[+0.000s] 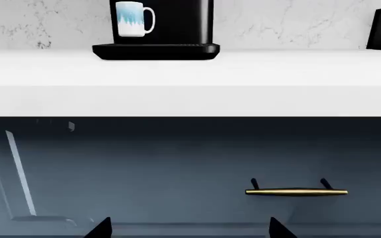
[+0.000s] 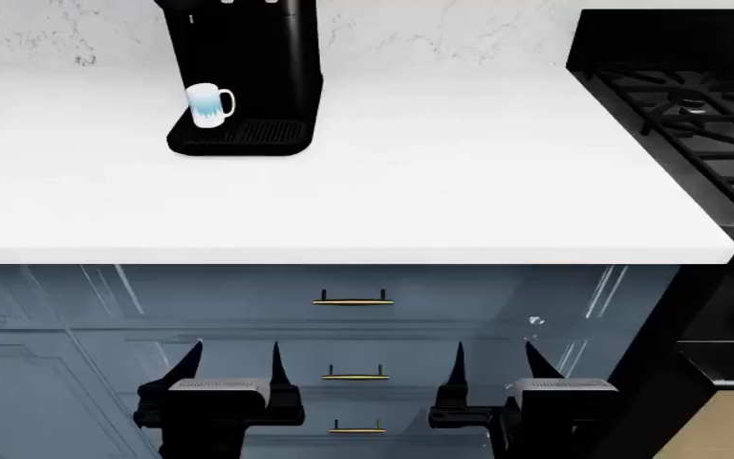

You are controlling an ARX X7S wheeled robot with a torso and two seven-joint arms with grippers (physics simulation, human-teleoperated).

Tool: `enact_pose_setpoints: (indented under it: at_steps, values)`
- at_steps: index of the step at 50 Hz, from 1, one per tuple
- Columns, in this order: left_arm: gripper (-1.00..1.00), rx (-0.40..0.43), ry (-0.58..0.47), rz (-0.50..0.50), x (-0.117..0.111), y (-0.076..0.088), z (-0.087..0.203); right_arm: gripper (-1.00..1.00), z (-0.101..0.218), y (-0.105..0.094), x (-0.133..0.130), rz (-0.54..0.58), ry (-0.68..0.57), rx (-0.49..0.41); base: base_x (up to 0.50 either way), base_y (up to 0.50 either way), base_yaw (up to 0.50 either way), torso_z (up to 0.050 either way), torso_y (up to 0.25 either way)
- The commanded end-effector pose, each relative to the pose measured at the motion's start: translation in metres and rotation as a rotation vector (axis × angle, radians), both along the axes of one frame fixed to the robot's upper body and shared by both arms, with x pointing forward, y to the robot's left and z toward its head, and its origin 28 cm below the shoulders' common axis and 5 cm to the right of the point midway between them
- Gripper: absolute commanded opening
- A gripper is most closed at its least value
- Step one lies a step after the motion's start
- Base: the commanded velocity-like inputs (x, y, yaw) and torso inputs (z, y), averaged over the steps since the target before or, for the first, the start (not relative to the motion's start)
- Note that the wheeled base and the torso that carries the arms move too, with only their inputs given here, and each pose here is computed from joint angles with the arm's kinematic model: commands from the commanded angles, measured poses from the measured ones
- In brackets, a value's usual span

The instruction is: Press the button on the coffee machine to serve coffee.

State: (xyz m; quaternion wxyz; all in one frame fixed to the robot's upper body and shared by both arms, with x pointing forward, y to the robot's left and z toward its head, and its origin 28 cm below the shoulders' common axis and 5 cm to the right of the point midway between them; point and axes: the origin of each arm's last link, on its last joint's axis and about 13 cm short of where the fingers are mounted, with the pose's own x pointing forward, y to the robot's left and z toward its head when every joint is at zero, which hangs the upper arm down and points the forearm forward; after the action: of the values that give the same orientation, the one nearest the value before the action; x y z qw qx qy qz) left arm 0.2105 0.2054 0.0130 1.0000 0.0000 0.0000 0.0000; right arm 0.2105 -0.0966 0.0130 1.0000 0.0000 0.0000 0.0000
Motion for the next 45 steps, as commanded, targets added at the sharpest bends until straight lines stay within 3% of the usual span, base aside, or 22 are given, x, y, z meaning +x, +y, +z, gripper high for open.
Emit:
enact_pose_setpoints:
  at_steps: [1,17,45]
  values:
    - [1.00,-0.022,-0.003,-0.001,-0.0008,0.0035,0.0003,1.00,-0.0012,-0.0003,0.0000,-0.003,0.004,0.004,0.00,0.00,0.00,0.000,0.000]
    - [1.00,-0.023,0.000,-0.028,-0.0016,0.0007,-0.0001,1.00,0.0007,-0.0012,-0.0024,-0.011,0.005,-0.004,0.00,0.00,0.00,0.000,0.000]
    - [1.00,-0.009,0.012,-0.033,-0.0018,0.0023,-0.0014,1.00,-0.0001,-0.0005,-0.0022,-0.001,0.003,-0.030,0.12,0.47,0.00,0.000,0.000]
